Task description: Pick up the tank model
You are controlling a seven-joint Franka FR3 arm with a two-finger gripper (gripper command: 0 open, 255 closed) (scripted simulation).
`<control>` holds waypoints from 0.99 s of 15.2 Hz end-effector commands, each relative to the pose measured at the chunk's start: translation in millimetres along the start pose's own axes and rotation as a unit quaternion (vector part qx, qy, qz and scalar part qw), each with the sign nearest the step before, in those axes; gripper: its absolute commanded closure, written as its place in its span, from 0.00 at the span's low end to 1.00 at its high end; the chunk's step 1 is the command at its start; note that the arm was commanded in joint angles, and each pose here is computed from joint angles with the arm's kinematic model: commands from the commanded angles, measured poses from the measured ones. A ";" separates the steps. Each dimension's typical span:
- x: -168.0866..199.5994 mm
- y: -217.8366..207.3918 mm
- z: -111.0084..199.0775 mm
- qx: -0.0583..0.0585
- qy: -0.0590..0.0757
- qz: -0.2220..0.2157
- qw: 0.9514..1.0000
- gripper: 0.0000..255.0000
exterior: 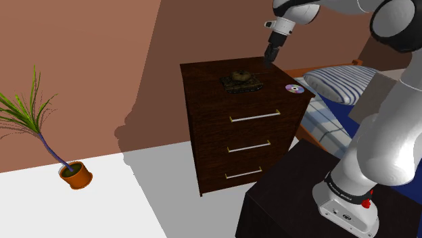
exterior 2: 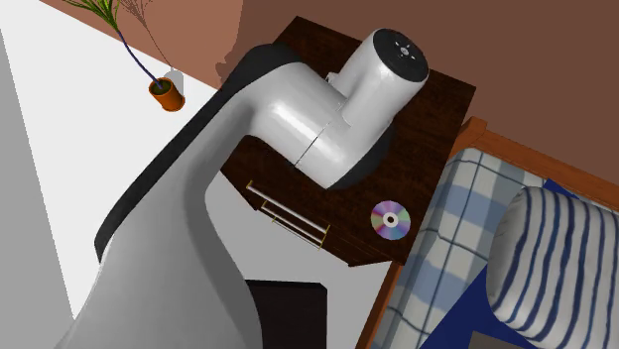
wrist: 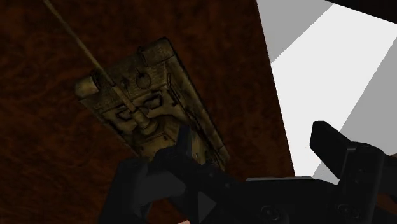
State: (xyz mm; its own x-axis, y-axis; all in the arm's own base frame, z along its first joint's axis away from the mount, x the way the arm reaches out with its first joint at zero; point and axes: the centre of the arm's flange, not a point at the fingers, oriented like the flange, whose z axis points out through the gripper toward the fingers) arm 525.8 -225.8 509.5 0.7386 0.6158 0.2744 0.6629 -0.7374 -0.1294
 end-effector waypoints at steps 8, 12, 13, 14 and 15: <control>59.9 99.6 47.3 0.032 0.007 -0.151 0.988 0.00; 54.2 102.3 67.5 0.032 0.007 -0.151 0.988 0.00; 52.7 103.0 72.5 0.032 0.007 -0.151 0.988 0.00; 51.3 103.7 77.5 0.032 0.007 -0.151 0.988 0.00; 49.8 104.4 82.6 0.032 0.007 -0.151 0.988 0.00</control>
State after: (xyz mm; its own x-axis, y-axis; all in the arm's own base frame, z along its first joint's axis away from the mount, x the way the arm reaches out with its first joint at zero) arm 641.5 -249.3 436.6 0.5041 0.8014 0.3220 0.8599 -0.5006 -0.1000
